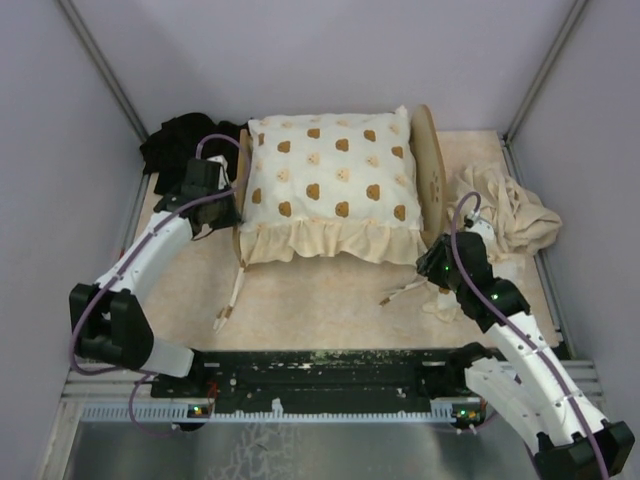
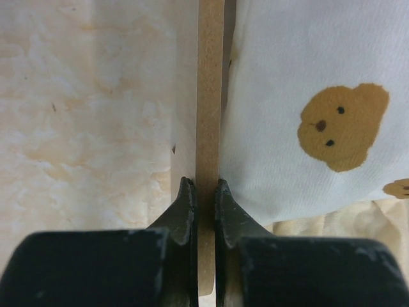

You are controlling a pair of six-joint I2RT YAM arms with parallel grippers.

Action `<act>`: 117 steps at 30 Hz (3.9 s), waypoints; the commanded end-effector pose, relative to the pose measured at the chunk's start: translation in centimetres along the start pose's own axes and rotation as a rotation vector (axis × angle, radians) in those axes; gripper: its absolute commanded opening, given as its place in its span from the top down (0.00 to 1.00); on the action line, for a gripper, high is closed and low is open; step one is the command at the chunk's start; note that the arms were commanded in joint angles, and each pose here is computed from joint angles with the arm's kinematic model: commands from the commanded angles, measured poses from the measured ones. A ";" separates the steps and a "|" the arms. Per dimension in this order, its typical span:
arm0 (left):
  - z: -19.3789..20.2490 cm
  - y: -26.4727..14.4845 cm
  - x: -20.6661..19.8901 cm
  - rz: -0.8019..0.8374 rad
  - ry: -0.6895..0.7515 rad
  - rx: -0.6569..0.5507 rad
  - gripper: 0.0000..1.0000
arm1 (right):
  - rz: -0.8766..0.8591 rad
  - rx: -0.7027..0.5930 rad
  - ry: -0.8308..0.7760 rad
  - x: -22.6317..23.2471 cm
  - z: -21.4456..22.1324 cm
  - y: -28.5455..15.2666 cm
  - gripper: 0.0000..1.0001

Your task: Set up the pet bed

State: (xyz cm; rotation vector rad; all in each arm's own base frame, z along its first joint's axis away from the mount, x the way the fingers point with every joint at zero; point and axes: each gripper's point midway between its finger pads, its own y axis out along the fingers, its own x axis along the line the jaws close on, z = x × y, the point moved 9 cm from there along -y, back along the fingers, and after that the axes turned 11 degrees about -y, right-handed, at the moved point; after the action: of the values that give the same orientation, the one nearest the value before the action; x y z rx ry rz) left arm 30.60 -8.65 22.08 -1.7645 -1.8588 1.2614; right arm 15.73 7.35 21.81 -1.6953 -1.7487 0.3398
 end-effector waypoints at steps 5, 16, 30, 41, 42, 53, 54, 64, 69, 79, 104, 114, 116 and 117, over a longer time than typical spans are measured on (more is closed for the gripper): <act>-1.8 -2.5 2.3 -0.088 -0.064 -0.120 1.00 | 0.010 -0.103 0.031 0.0 -0.6 0.6 0.57; -4.6 -6.4 2.7 0.115 -0.069 -0.173 0.50 | -0.140 -0.170 -0.191 0.7 -0.9 1.7 0.51; 1.5 -9.7 -5.7 0.623 0.183 -0.176 0.40 | -0.120 -0.046 0.088 -0.5 5.4 6.4 0.58; 7.3 -7.8 -9.3 0.897 0.411 -0.127 0.49 | -0.128 -0.060 0.214 -0.9 7.5 8.4 0.59; 7.8 -7.8 -9.4 0.928 0.435 -0.142 0.49 | -0.128 -0.058 0.215 -0.8 7.5 8.6 0.59; 11.4 -6.7 -10.6 1.038 0.632 -0.130 0.50 | -0.102 -0.028 0.199 -0.9 7.8 9.3 0.82; 11.7 -6.6 -10.7 1.031 0.648 -0.139 0.50 | -0.111 -0.030 0.190 -0.9 7.8 9.3 0.87; 13.8 -5.5 -11.9 1.019 0.822 -0.194 0.47 | -0.200 -0.094 0.137 -0.4 6.5 7.0 1.00; 15.1 -5.1 -13.6 1.023 1.019 -0.279 0.45 | -0.094 -0.082 0.206 -1.3 6.8 6.8 0.91; 15.9 -3.4 -16.4 0.824 1.448 -0.558 0.37 | -0.105 -0.050 0.266 -0.9 7.1 7.1 0.75; 17.2 1.2 -17.9 0.523 1.572 -0.833 0.71 | -0.179 -0.114 0.257 -0.4 6.5 6.8 0.66; 16.5 -0.6 -19.5 0.619 1.399 -0.723 1.00 | -0.131 -0.119 0.265 -0.9 7.2 8.3 0.62; 16.5 -0.6 -19.4 0.614 1.380 -0.715 1.00 | -0.124 -0.116 0.264 -0.9 7.1 8.8 0.62; 16.6 -0.5 -19.2 0.608 1.375 -0.710 1.00 | -0.122 -0.110 0.263 -0.8 7.1 8.9 0.62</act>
State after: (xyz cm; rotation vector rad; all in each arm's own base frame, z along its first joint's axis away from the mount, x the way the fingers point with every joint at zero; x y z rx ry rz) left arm 22.81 -32.40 18.67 -2.4755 -0.8693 -0.7887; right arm 16.81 9.05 9.78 -1.5970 -1.6461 0.0495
